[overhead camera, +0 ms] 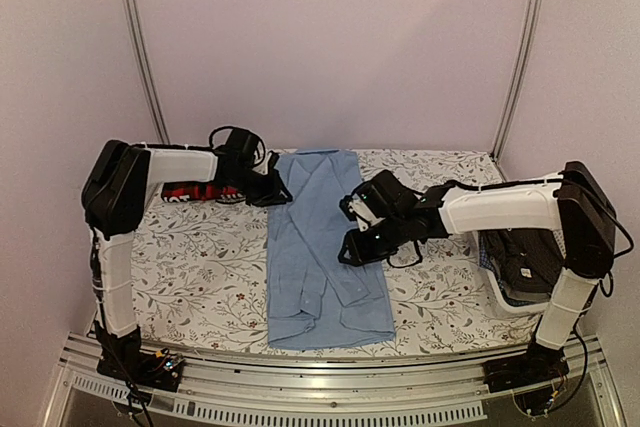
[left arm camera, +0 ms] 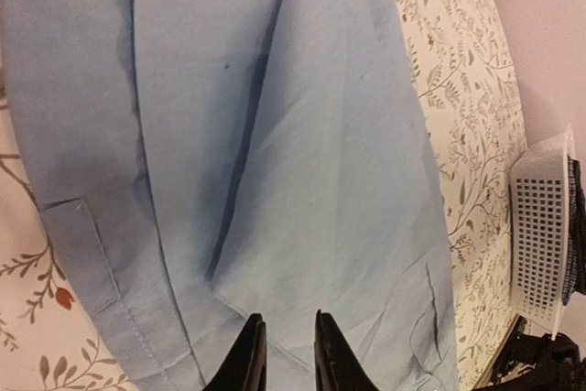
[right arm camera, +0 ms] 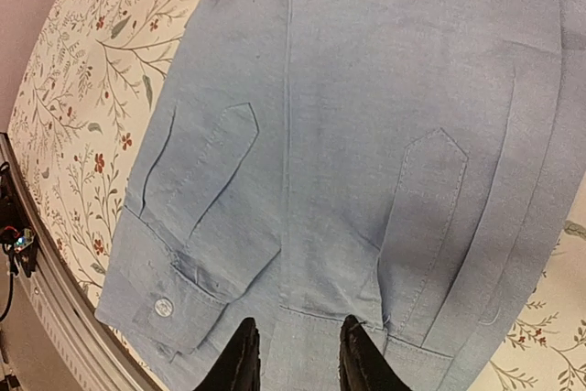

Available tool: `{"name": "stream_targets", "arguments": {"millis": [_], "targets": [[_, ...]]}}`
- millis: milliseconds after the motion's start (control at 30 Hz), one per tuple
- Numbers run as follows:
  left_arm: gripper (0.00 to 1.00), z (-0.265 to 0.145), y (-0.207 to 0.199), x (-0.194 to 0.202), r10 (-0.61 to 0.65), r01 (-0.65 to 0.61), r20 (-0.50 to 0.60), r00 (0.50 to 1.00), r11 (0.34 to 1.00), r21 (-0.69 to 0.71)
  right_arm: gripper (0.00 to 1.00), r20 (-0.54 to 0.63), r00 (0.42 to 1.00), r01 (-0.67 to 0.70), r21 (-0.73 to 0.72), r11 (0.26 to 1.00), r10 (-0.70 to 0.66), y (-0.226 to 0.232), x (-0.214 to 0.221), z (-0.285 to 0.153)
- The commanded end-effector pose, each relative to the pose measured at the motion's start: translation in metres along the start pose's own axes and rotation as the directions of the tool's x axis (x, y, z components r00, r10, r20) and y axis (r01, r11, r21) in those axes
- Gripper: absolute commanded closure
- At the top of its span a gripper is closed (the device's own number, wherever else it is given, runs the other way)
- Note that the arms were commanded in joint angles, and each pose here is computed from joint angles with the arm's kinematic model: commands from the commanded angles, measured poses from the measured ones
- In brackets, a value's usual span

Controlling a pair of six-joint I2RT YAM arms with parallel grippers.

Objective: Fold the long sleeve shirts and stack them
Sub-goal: Smooth out the rectangle-folded shirt at the center of the board.

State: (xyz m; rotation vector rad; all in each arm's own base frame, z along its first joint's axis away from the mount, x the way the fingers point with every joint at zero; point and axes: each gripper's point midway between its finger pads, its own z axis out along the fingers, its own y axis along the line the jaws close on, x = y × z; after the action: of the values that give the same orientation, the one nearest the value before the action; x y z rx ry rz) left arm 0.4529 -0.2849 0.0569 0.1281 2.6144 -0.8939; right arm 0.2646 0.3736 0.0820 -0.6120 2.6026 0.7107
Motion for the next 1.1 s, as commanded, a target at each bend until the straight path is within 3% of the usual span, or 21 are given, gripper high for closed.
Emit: {"name": "stream_targets", "arguments": {"millis": [0,333,567,700,1067], "targets": [[0.81,-0.031,-0.057,-0.044,0.108,-0.123,0.15,0.983,0.988,0.092,0.71,0.062,0.998,-0.028,0.006,1.0,0.027,-0.003,-0.025,-0.01],[0.81,0.038,-0.069,-0.08,0.116,-0.155,0.167,0.979,0.958,0.241,0.71,0.104,0.989,-0.105,-0.014,0.994,0.106,-0.024,-0.035,-0.024],[0.81,0.089,-0.026,-0.105,-0.024,-0.014,0.155,0.988,0.971,0.239,0.71,0.103,0.987,-0.125,-0.017,0.992,0.126,-0.027,-0.028,-0.031],[0.81,0.095,-0.012,-0.116,-0.101,0.055,0.171,0.98,0.965,0.257,0.71,0.103,0.985,-0.136,-0.011,0.991,0.136,-0.029,-0.022,-0.035],[0.78,0.088,-0.032,-0.132,-0.062,0.003,0.188,0.98,0.954,0.299,0.71,0.12,0.984,-0.128,-0.014,0.992,0.129,-0.027,-0.029,-0.038]]}}
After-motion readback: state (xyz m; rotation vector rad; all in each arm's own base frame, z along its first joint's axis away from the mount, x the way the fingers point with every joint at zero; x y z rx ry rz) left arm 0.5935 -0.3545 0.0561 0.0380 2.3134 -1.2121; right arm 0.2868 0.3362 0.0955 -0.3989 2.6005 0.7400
